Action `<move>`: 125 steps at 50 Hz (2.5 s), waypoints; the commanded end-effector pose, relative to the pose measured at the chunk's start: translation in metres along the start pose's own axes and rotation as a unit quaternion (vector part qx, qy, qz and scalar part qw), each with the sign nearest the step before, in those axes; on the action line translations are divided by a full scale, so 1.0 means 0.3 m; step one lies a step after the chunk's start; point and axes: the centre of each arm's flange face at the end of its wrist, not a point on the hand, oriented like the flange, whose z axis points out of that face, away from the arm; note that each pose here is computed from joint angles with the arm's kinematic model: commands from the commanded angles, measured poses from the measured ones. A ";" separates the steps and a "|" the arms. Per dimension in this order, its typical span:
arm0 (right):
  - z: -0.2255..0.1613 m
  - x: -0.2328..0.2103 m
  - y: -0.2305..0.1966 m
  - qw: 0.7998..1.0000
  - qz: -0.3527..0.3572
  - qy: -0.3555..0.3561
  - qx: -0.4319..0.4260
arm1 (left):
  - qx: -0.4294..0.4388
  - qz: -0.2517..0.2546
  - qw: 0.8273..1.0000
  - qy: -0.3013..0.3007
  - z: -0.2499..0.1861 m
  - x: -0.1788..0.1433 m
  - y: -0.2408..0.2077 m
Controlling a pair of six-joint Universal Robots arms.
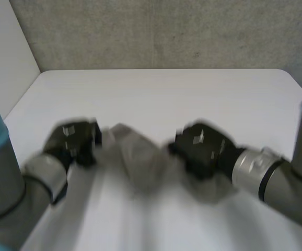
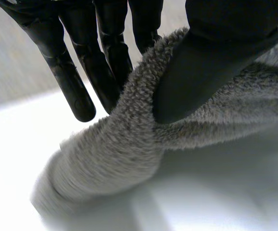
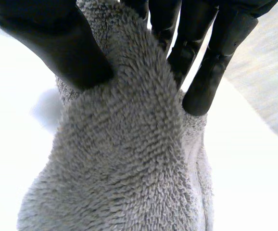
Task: Fold the towel.
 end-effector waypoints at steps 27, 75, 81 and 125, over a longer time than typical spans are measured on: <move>0.029 0.207 0.103 0.995 0.047 0.092 -0.010 | -0.037 0.203 0.977 0.045 0.209 0.049 -0.064; 0.047 0.142 0.203 0.995 0.053 0.055 -0.059 | -0.096 0.366 0.918 0.115 0.395 -0.003 0.138; 0.051 0.139 0.212 0.995 0.053 0.053 -0.062 | -0.099 0.368 0.919 0.104 0.371 -0.012 0.135; 0.059 0.128 0.227 0.995 0.056 0.046 -0.069 | -0.099 0.358 0.925 0.076 0.318 -0.080 0.169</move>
